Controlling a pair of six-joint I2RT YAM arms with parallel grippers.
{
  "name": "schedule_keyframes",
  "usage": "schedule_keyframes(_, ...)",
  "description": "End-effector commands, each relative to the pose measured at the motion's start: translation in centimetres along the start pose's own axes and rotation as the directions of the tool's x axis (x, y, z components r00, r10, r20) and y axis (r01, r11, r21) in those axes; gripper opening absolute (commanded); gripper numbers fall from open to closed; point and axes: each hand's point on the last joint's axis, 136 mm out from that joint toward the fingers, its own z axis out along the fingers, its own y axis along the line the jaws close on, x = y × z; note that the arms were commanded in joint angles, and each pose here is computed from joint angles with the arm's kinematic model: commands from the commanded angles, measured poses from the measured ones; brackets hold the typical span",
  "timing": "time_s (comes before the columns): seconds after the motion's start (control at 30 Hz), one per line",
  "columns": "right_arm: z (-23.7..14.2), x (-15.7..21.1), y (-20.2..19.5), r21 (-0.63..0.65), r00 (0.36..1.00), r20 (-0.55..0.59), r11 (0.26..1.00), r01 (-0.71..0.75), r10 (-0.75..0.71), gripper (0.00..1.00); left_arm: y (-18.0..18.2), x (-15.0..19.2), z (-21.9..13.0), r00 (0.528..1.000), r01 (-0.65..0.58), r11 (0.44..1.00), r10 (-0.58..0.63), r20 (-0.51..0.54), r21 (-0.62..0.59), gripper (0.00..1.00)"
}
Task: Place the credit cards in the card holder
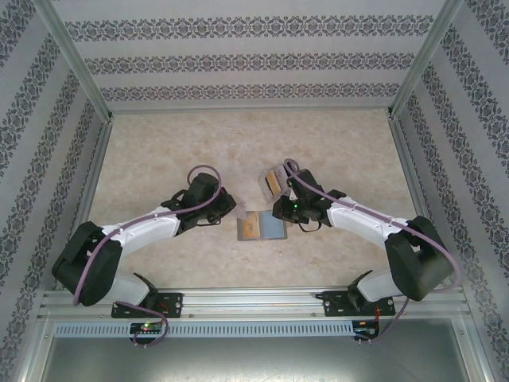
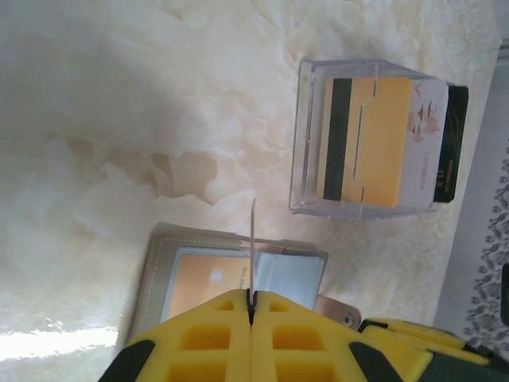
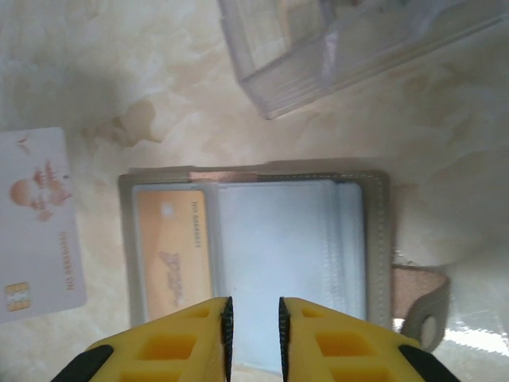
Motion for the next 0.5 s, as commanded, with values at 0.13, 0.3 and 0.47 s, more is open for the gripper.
schedule_keyframes(0.13,0.8,0.4,-2.1,0.037,0.999,-0.031,0.999,-0.015,0.017,0.25,0.2,1.3,0.8,0.982,-0.189,0.982,0.19,-0.023,0.023,0.0)
schedule_keyframes(0.3,1.8,0.9,-3.1,0.058,0.997,-0.062,0.998,-0.034,0.038,0.25,-1.7,2.8,2.4,0.973,-0.215,0.967,0.225,-0.055,0.136,0.0)
schedule_keyframes(0.47,1.8,1.0,-4.2,0.109,0.998,-0.059,0.994,-0.026,0.033,0.25,-2.7,3.1,2.5,0.959,-0.269,0.951,0.279,-0.05,0.153,0.0)
